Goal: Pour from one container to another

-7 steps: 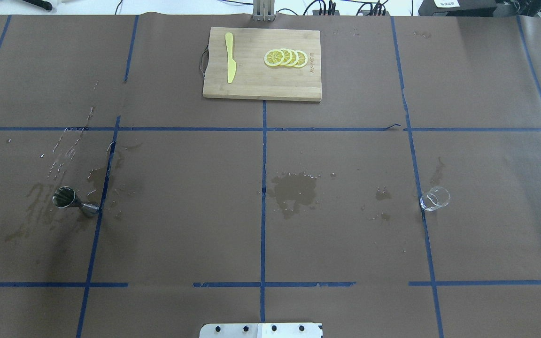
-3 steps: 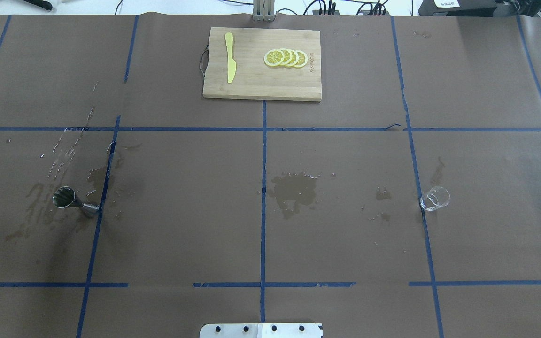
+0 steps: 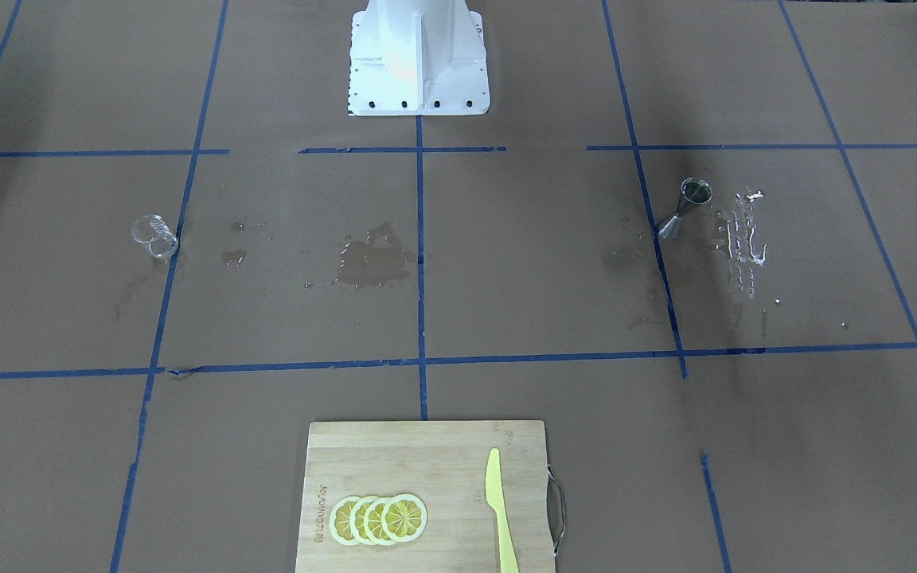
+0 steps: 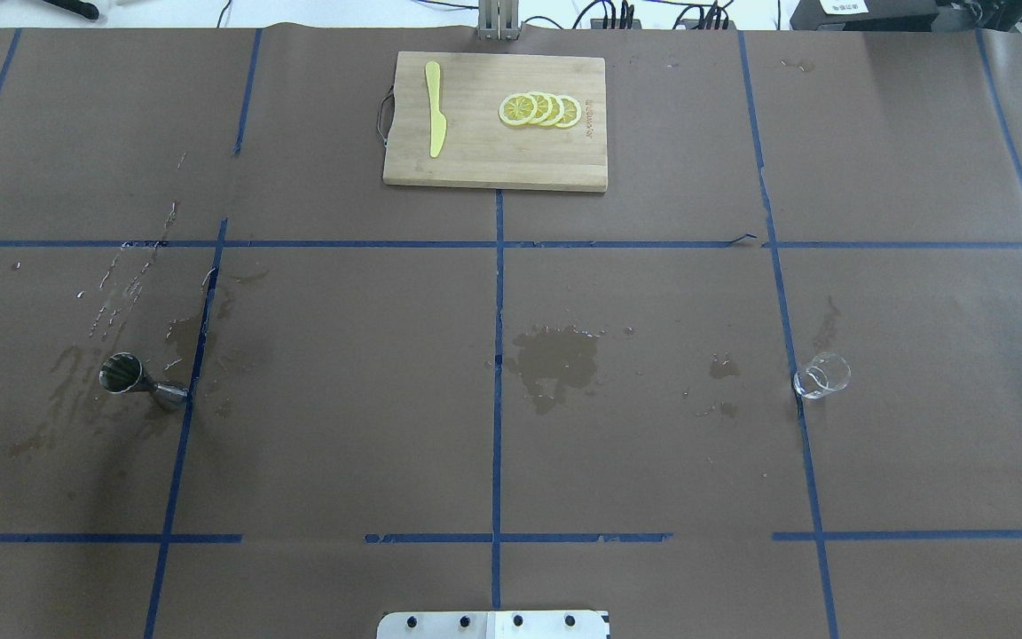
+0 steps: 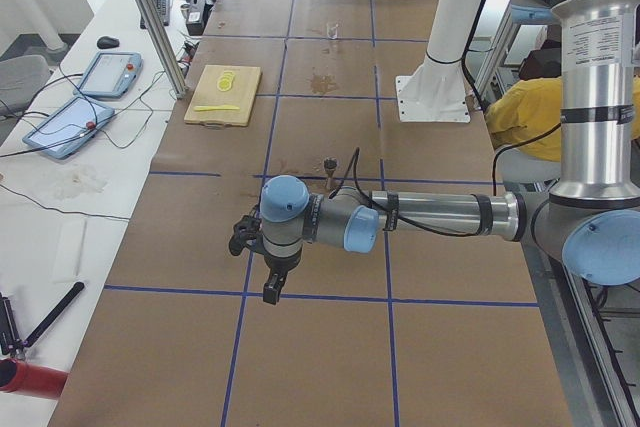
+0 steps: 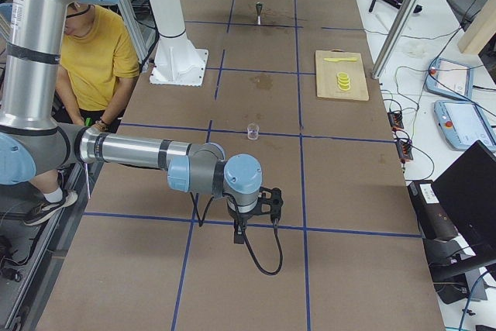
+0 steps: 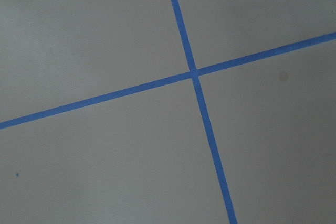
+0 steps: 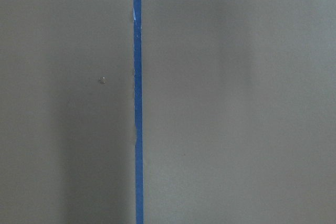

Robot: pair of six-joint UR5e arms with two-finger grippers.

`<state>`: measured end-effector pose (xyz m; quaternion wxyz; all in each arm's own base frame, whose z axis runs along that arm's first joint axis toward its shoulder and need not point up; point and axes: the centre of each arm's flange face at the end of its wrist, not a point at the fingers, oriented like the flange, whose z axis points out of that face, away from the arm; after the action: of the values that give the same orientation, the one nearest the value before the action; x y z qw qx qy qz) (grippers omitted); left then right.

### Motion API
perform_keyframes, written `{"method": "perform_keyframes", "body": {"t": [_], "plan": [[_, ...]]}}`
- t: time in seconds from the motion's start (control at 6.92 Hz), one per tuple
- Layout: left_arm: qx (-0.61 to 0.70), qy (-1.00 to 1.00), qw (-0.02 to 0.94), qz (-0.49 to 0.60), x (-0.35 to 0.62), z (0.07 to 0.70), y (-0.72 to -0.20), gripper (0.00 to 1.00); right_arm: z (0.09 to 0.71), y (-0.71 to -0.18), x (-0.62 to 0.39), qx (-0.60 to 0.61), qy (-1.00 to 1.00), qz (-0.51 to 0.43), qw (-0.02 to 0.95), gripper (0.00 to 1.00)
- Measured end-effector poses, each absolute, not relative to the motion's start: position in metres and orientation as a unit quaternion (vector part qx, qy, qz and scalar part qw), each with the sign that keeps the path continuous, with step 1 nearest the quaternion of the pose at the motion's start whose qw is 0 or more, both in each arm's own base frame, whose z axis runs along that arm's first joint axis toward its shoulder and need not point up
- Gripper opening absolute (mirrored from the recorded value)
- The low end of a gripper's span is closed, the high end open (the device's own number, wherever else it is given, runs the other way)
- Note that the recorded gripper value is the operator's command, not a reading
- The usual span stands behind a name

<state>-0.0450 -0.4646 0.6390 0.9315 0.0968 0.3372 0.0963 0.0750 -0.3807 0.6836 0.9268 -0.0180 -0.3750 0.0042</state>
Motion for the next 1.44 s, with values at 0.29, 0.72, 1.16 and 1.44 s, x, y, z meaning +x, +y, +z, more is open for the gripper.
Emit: {"method": "perform_keyframes", "body": {"t": [0.29,0.72,1.16,1.44], "plan": [[0.096,0.340,0.931,0.096,-0.045,0.638,-0.465,1.00,0.682,-0.380,0.075,-0.015,-0.370,0.003,0.929,1.00],[0.086,0.368,0.921,0.096,-0.039,0.645,-0.468,1.00,0.664,-0.385,0.076,0.001,-0.364,0.001,0.931,1.00],[0.088,0.373,0.919,0.097,-0.038,0.643,-0.473,1.00,0.654,-0.387,0.076,0.012,-0.367,-0.007,0.930,1.00],[0.087,0.373,0.919,0.097,-0.037,0.643,-0.473,1.00,0.650,-0.387,0.075,0.016,-0.369,-0.010,0.929,1.00]]}}
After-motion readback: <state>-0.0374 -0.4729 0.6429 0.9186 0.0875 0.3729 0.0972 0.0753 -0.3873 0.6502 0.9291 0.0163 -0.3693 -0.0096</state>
